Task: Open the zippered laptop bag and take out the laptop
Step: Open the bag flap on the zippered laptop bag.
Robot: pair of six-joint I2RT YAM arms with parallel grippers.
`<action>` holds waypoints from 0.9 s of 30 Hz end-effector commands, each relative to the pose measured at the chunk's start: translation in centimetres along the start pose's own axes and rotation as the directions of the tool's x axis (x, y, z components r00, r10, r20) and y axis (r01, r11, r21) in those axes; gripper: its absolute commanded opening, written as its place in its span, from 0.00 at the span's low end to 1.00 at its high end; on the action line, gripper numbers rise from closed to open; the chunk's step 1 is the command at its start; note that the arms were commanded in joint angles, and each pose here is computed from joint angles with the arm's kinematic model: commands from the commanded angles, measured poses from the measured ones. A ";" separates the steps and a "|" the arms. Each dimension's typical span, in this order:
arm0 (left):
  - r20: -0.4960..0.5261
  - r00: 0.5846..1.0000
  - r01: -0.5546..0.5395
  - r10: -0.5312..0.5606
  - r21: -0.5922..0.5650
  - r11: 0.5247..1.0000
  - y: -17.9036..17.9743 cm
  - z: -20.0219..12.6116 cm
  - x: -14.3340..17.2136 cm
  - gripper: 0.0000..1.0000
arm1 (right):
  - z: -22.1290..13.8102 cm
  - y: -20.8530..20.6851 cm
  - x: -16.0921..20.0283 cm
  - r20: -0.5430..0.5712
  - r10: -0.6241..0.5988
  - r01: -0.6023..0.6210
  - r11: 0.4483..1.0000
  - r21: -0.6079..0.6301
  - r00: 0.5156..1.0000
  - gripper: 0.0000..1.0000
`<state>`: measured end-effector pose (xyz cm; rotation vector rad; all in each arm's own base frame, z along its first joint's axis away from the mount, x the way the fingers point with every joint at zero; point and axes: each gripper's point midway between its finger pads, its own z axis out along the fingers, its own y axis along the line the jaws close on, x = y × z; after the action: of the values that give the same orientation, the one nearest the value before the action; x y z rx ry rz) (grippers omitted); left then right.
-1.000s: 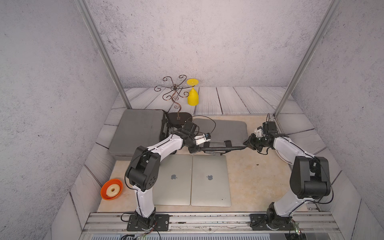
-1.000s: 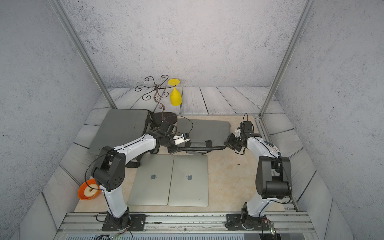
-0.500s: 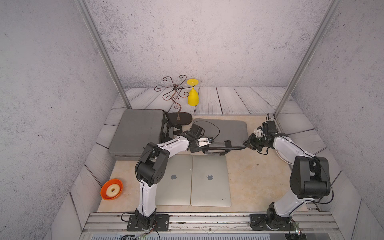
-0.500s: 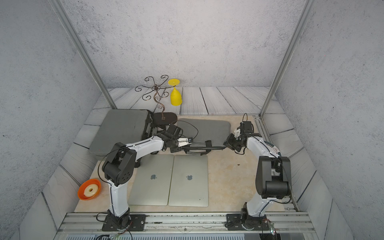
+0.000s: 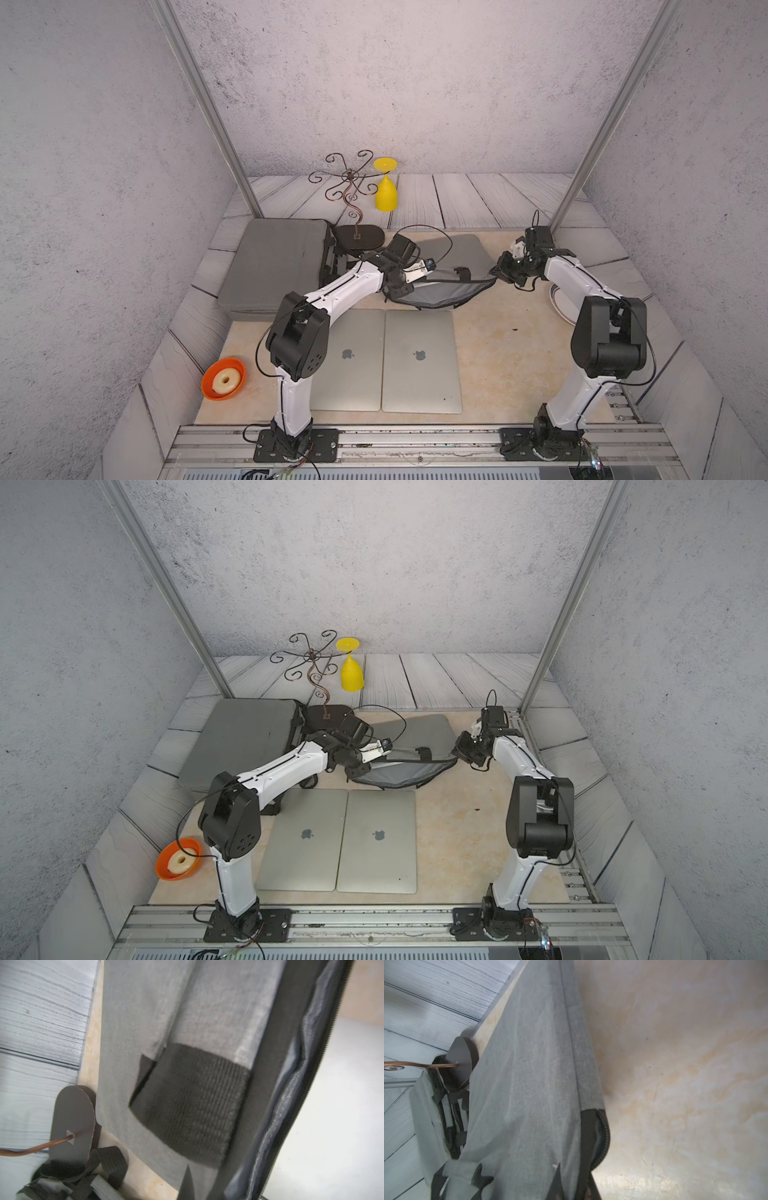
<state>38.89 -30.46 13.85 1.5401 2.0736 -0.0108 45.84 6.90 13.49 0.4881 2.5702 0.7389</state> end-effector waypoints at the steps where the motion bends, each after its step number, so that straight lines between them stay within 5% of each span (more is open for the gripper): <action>1: 0.131 0.987 0.074 -0.096 0.162 0.984 -4.1 -3.9 -5.1 0.00 | 1.0 1.4 -2.8 0.050 -0.087 0.088 0.996 -0.014 0.995 0.06; 10: 0.173 0.952 0.186 -0.252 0.326 0.927 -7.7 -5.3 -9.8 0.00 | 3.7 2.2 -6.6 0.111 -0.118 0.124 0.991 -0.045 0.987 0.08; 16: 0.146 0.892 0.315 -0.427 0.478 0.820 -9.2 -5.6 -12.9 0.00 | 6.1 3.6 -8.2 0.144 -0.141 0.155 0.984 -0.091 0.979 0.11; 27: 0.070 0.809 0.468 -0.583 0.522 0.713 -9.0 -2.0 -13.8 0.00 | 8.5 5.4 -8.4 0.139 -0.190 0.207 0.971 -0.117 0.972 0.54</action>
<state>32.48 -41.83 15.19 1.1006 2.4593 -0.7505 57.52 9.85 12.92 0.2719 2.3948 0.7500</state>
